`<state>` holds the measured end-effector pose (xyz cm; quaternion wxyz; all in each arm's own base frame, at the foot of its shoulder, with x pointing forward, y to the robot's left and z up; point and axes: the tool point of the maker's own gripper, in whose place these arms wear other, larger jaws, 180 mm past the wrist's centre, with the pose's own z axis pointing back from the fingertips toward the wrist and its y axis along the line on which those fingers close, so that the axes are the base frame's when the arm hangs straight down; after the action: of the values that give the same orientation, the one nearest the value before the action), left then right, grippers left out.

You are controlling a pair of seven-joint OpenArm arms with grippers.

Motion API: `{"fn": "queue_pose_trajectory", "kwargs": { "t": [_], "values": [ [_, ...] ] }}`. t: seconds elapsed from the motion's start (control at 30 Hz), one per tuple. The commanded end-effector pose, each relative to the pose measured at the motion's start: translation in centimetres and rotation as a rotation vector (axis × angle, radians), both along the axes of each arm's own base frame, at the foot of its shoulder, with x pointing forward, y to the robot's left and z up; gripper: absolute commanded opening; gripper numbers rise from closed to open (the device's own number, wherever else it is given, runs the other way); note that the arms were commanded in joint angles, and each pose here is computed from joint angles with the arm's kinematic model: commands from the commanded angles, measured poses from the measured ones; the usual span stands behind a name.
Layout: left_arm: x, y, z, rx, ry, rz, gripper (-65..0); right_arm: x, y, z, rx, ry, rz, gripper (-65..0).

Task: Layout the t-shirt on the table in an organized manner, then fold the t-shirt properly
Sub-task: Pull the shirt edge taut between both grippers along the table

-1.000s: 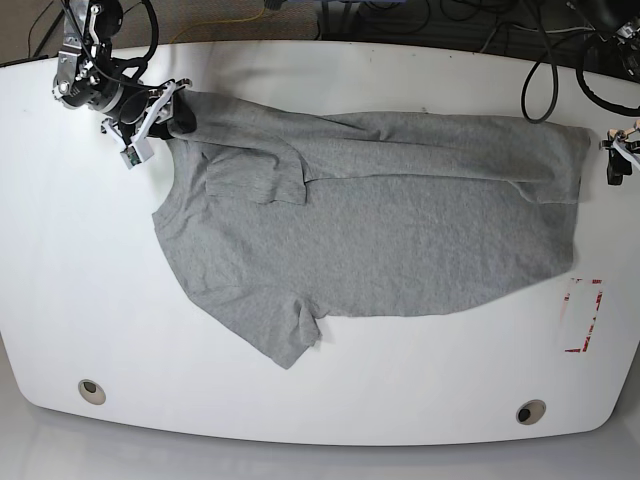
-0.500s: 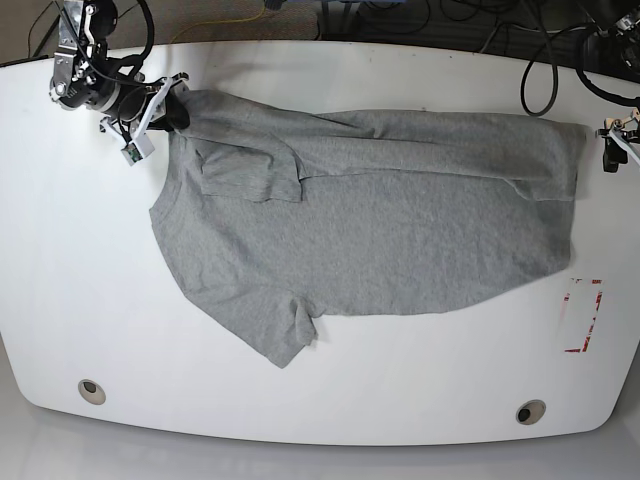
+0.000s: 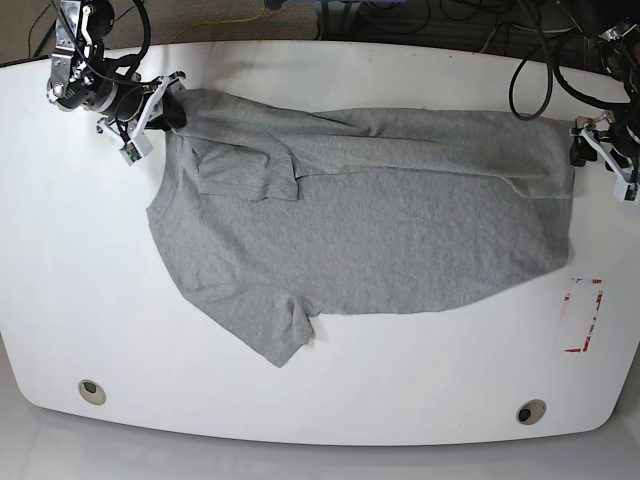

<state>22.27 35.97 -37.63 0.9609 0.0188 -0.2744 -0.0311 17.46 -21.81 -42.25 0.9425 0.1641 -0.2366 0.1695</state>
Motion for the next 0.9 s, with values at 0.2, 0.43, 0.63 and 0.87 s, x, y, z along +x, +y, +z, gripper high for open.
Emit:
{"fn": "queue_pose_trajectory", "kwargs": {
  "t": [0.2,0.43,0.63,0.87],
  "values": [
    [0.5,-0.9,-0.9,0.016,0.024,-0.067,-23.6,-0.5,-1.1,-0.2,-0.053,0.03,0.015,-59.3],
    [-0.6,-1.7,-2.5,0.033,0.062,-0.109,-37.4,-0.4,-1.2,-0.1,-0.054,0.027,0.012,-59.5],
    [-1.4,-1.1,-3.3,0.102,0.127,-0.128,-54.7,-0.4,-1.4,-0.1,-0.06,0.028,0.015,-59.8],
    [-2.2,-1.0,-3.3,0.122,0.147,-0.139,-61.8,-0.3,-2.4,0.2,-0.09,0.028,0.029,-59.9]
  ]
}}
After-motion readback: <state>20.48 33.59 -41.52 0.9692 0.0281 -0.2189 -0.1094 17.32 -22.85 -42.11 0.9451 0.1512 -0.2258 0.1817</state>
